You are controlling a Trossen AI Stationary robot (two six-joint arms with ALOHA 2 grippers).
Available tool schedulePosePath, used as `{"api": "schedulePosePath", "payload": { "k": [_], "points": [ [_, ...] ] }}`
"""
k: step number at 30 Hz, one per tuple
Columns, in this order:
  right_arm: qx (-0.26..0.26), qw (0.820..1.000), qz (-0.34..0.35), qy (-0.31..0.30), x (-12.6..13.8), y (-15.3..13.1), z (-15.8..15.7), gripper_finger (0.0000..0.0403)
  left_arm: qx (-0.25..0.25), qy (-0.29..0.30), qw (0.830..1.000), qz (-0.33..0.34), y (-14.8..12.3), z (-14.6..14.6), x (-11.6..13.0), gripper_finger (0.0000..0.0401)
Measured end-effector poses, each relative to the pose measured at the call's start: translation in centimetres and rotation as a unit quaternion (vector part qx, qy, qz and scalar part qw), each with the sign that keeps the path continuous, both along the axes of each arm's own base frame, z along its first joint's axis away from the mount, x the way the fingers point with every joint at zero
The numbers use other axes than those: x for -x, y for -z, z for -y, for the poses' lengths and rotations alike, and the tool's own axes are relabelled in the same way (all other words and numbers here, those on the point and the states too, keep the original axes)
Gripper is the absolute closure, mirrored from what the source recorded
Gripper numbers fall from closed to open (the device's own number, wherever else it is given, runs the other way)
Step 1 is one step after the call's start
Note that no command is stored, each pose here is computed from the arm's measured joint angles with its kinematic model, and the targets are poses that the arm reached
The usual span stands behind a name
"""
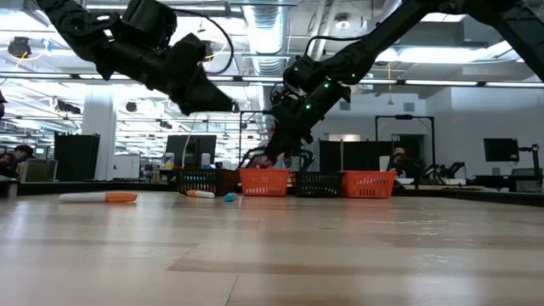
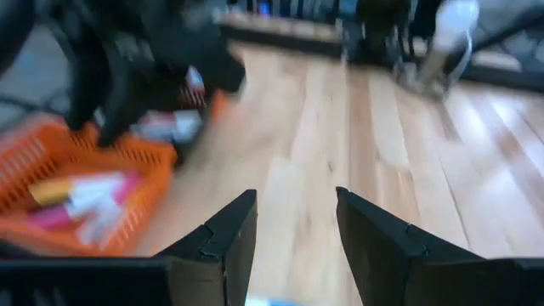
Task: Pick & Place Markers
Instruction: Put the small orange highlighter pen into the left orange basket
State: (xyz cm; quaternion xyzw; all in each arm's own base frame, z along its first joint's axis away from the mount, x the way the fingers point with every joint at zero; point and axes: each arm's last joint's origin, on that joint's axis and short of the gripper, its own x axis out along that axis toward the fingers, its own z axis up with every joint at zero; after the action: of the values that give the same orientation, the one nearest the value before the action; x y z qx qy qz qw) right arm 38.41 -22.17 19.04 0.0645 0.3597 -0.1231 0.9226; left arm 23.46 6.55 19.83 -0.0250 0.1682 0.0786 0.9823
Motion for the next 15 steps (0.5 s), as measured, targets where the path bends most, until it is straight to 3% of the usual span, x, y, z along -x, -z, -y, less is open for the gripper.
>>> {"api": "schedulePosePath", "payload": {
  "k": [8,15],
  "points": [
    [0.021,0.998,-0.024,-0.058,0.0,-0.9,-1.8,0.0251,0.069,-0.002,0.995,-0.076,1.5,2.8,0.1,0.0242],
    [-0.038,0.989,0.028,-0.138,1.6,-4.9,-3.2,0.0261,0.046,-0.037,0.989,-0.139,2.5,6.7,0.5,0.0242]
  ]
}}
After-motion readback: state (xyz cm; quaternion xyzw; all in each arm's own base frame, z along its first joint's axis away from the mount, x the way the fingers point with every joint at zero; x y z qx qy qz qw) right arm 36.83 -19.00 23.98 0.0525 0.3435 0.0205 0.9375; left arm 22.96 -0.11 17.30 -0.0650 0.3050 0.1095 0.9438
